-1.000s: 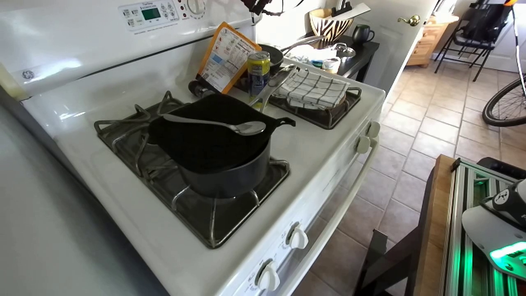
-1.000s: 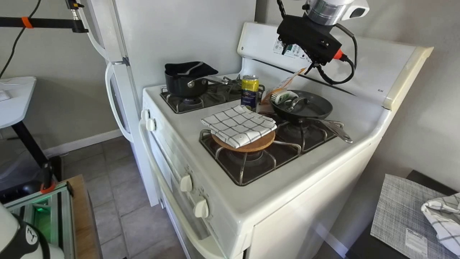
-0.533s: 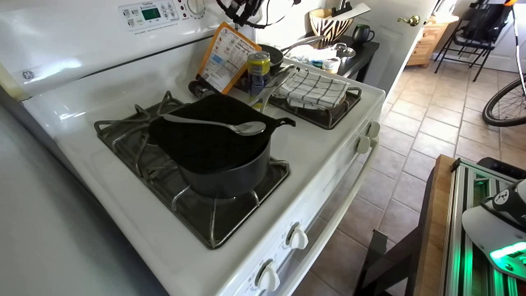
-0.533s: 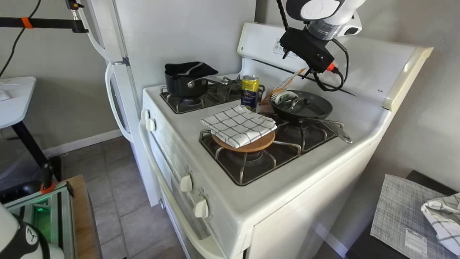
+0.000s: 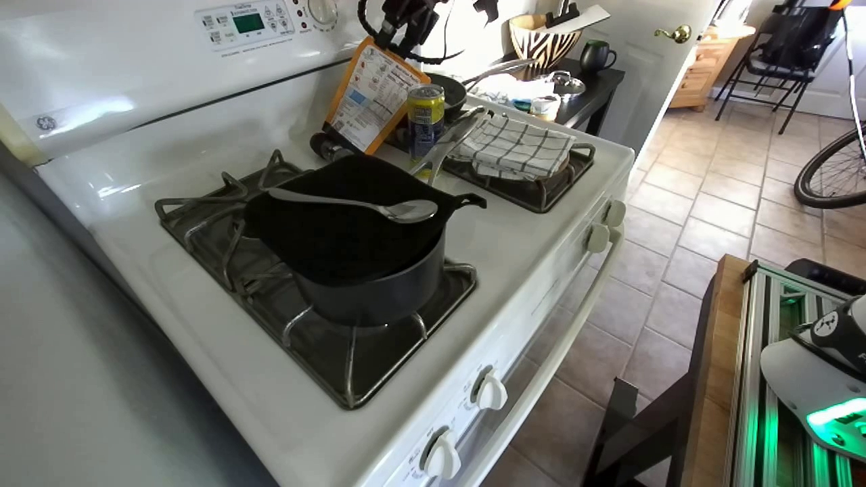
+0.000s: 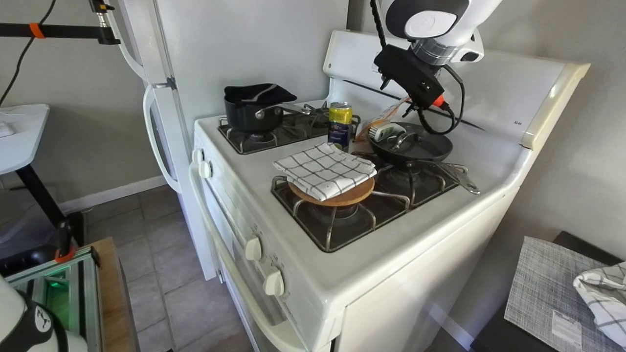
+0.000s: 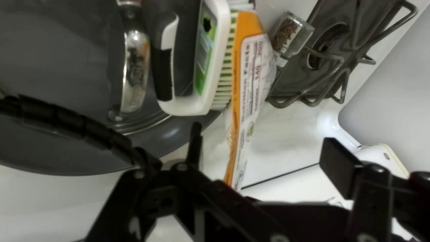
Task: Move the orange bag to the left
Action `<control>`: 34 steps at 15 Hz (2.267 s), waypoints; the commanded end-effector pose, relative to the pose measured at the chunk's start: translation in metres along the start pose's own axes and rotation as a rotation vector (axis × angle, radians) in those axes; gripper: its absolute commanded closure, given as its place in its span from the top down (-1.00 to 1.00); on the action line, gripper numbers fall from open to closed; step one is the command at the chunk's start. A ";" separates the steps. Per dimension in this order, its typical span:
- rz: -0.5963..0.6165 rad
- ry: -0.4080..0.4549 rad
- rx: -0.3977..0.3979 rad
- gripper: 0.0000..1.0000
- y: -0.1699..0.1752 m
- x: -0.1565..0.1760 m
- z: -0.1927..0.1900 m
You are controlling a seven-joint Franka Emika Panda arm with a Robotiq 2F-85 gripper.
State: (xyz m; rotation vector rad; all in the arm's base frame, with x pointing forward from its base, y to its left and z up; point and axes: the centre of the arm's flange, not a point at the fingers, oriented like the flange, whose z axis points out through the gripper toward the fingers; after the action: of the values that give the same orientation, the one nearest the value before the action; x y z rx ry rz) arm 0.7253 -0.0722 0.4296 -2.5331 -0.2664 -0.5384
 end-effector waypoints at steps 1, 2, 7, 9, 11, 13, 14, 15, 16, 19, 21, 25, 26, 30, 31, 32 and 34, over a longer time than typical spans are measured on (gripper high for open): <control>0.027 -0.023 0.025 0.16 -0.003 -0.005 0.005; 0.026 -0.024 0.026 0.02 -0.004 -0.004 0.005; 0.014 -0.017 0.027 -0.75 -0.011 0.001 -0.006; 0.008 -0.012 0.027 -1.00 -0.013 0.003 -0.009; 0.003 0.000 0.041 -1.00 -0.016 0.005 -0.012; -0.018 0.027 0.055 -1.00 -0.023 0.012 -0.017; -0.038 0.039 0.058 -1.00 -0.029 0.019 -0.021; -0.074 0.055 0.056 -1.00 -0.040 0.028 -0.029; -0.112 0.066 0.053 -1.00 -0.051 0.038 -0.034; -0.251 0.089 0.054 -1.00 -0.096 0.068 -0.056; -0.326 0.060 0.089 -1.00 -0.131 0.079 -0.064; -0.453 -0.130 0.193 -1.00 -0.199 0.074 -0.061; -0.492 -0.172 0.211 -1.00 -0.210 0.075 -0.060; -0.513 -0.174 0.226 -0.98 -0.228 0.059 -0.062; -0.521 -0.177 0.228 -0.98 -0.230 0.059 -0.064; -0.524 -0.174 0.227 -0.98 -0.230 0.060 -0.066; -0.527 -0.172 0.226 -1.00 -0.227 0.061 -0.067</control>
State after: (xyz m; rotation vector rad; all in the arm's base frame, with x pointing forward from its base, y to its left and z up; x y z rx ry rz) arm 0.6923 0.0875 0.6116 -2.2794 -1.0166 -0.4493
